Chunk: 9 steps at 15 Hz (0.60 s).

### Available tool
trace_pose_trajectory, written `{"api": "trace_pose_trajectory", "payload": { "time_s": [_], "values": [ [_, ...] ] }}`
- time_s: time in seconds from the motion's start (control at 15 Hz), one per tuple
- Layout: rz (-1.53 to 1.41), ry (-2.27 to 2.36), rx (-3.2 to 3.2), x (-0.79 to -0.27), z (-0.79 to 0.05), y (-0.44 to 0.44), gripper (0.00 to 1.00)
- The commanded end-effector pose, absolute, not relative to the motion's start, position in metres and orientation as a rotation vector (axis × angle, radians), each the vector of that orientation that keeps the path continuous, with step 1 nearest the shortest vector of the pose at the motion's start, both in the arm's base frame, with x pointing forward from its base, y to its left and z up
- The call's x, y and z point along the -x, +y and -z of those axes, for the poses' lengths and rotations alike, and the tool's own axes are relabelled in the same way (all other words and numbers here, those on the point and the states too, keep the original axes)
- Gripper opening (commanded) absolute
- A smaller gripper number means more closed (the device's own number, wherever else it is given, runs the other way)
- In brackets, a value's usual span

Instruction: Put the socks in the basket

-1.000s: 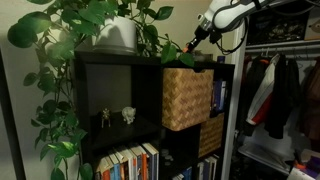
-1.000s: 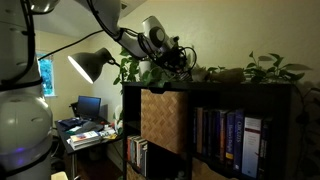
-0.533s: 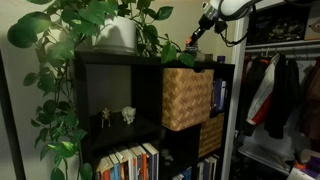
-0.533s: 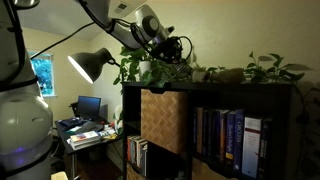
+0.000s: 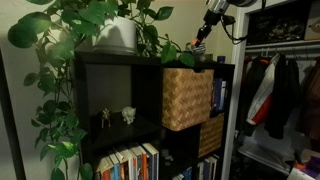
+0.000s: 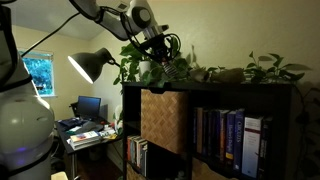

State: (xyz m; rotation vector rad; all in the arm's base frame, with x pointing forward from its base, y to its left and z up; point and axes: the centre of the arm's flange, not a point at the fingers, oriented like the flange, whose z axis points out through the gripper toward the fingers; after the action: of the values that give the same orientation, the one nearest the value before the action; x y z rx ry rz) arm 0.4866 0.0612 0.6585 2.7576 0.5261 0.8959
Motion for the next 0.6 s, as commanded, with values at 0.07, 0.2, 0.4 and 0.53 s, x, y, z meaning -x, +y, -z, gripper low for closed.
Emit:
{"api": "trace_pose_trajectory", "payload": {
  "time_s": [0.07, 0.2, 0.4, 0.53],
  "values": [
    [-0.741, 0.539, -2.875, -0.471, -0.642, 0.063, 0.09],
    [-0.703, 0.544, -2.911, -0.473, -0.631, 0.063, 0.09],
    [-0.705, 0.527, -2.914, -0.477, -0.610, 0.062, 0.09],
    [-0.678, 0.521, -2.934, -0.480, -0.597, 0.061, 0.09]
  ]
}}
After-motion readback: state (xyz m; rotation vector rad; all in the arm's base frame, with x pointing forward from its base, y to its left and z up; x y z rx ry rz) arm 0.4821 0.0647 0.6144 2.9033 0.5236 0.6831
